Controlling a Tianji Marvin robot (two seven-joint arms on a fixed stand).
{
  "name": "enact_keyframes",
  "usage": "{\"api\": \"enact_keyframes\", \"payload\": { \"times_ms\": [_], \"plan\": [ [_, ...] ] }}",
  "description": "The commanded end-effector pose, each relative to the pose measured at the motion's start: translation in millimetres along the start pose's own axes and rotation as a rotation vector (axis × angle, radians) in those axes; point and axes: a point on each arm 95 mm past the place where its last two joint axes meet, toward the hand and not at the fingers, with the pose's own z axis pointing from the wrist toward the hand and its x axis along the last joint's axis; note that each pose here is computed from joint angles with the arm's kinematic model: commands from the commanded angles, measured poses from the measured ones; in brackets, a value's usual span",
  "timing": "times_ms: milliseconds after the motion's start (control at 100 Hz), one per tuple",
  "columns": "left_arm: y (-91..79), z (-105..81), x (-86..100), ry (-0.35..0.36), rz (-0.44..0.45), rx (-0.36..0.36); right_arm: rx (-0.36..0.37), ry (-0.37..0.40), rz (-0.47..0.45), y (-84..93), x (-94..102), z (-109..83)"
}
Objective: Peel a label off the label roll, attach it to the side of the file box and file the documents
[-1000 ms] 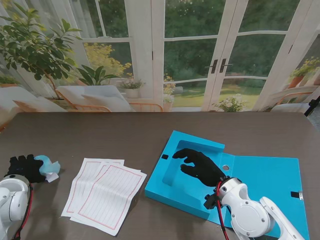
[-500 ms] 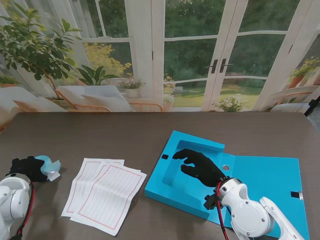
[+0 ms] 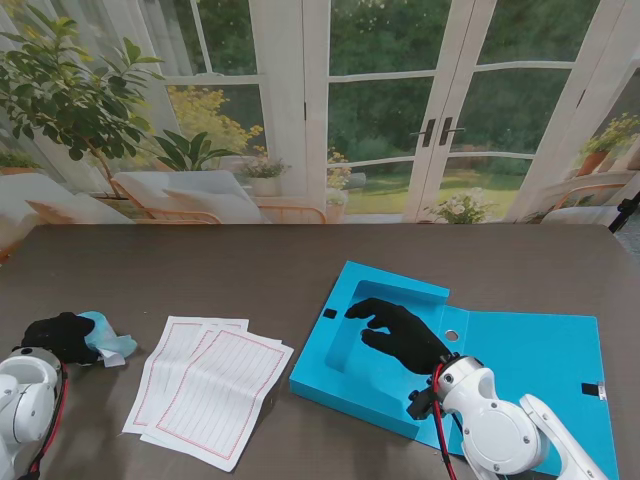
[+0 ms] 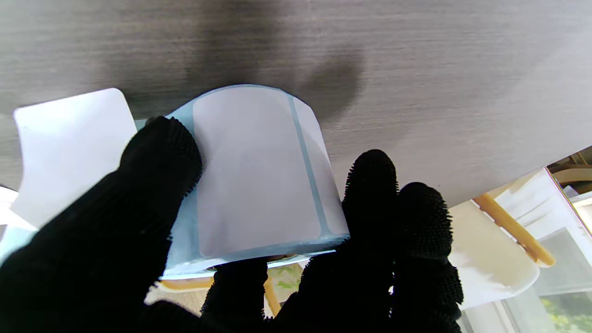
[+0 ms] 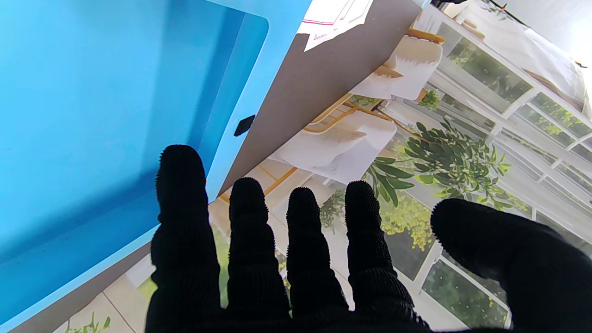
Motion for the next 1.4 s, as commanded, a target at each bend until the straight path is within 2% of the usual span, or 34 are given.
{"api": "enact_keyframes", "payload": {
  "times_ms": [0,230,610,740,900,1100,1240,1390],
  "plan": [
    [34.2,-9.6,7.0,0.024,-0.012,-0.102,0.017,0.000,0.008,-4.0,0.4,-0.5],
    [24.3,-13.9,3.1,0.051,-0.066,-0.046,0.017,-0.002,0.012,-4.0,0.0,-0.4],
    [-17.9,-18.1,4.7,0.121,-0.193,0.096,0.017,-0.001,0.015,-3.3,-0.9,0.2],
    [-24.5,-19.4,4.6,0.131,-0.198,0.099,0.018,-0.002,0.022,-3.3,-1.5,-0.2],
    [-31.6,-22.0,8.1,0.140,-0.280,0.130,0.014,-0.004,0.027,-2.4,-2.1,0.0],
    [-36.6,-29.9,5.0,0.145,-0.254,0.103,0.016,-0.002,0.043,-2.9,-2.5,0.1],
    [-35.7,-33.4,8.7,0.141,-0.354,0.113,0.017,-0.003,0.043,-2.5,-3.1,0.6],
    [-45.6,-37.5,13.7,0.166,-0.433,0.125,0.010,0.000,0.047,-2.4,-2.4,1.8]
  ]
}}
